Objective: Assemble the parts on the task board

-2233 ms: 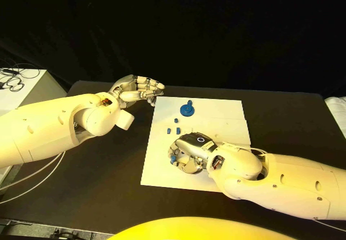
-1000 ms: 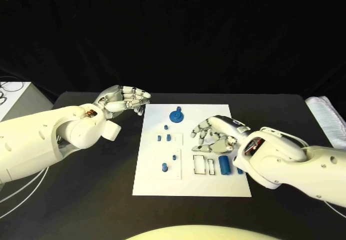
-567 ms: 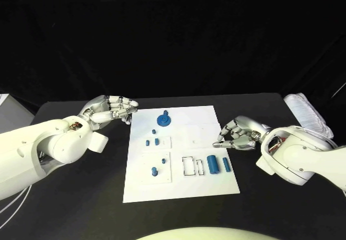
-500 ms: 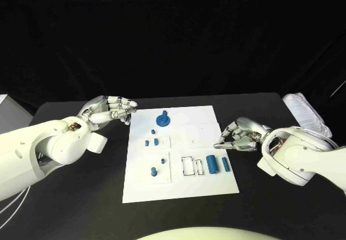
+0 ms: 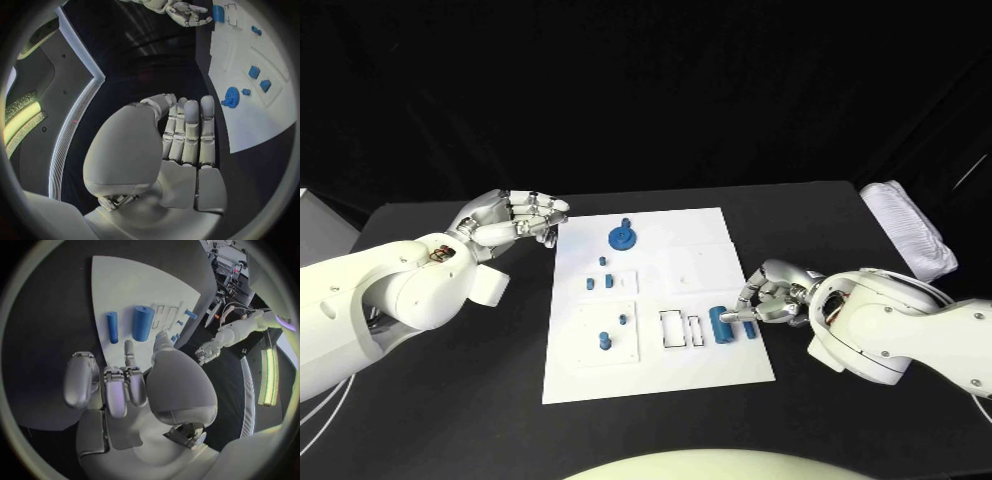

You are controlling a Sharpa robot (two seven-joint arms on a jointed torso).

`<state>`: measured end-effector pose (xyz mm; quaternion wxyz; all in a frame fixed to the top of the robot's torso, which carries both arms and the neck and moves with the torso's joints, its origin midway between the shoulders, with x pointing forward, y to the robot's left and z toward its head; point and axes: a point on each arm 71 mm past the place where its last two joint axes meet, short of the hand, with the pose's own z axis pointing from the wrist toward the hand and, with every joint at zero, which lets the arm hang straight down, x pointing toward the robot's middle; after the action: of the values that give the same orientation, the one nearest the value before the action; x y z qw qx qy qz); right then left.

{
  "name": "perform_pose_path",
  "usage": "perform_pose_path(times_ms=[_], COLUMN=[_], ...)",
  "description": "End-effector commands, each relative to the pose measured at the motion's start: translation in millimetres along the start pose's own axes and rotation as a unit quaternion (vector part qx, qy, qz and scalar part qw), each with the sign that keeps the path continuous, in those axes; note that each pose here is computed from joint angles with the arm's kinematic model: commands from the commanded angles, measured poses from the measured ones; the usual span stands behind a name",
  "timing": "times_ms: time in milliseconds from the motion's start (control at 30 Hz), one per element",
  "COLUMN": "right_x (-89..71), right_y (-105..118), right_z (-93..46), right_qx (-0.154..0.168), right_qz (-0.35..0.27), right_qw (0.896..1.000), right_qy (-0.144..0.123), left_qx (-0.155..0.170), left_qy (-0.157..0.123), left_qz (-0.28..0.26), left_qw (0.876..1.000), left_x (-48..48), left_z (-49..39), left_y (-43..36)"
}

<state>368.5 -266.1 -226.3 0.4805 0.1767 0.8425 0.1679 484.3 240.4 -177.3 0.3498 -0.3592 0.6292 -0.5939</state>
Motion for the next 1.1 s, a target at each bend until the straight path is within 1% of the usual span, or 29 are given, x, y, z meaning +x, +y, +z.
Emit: perform_pose_path(times_ms=[33,233,400,567,833,1100], right_x=[4.5,12.9,22.5,29.2,36.3,41.7], right_y=[2,8,8,6,8,10], right_z=[1.5,5.5,9.2,15.2,23.0,24.6], right_qx=[0.009,0.001,0.000,0.000,0.002,0.004], right_qz=[-0.017,-0.022,-0.027,-0.040,-0.059,-0.049], right_qw=[1.000,1.000,0.999,0.999,0.998,0.998], right_qy=[0.009,0.016,0.024,0.026,0.026,0.025], left_qx=[0.008,0.007,0.005,0.004,-0.002,-0.004], left_qy=[0.010,0.009,0.010,0.011,0.020,0.022], left_qz=[-0.008,-0.008,-0.008,-0.008,-0.017,-0.019], left_qw=[1.000,1.000,1.000,1.000,1.000,1.000], left_x=[2.4,1.9,1.6,1.3,2.4,2.1], left_z=[0.1,0.0,-0.1,-0.5,-0.9,-1.5], left_y=[-1.4,-1.2,-0.9,-0.7,0.1,0.2])
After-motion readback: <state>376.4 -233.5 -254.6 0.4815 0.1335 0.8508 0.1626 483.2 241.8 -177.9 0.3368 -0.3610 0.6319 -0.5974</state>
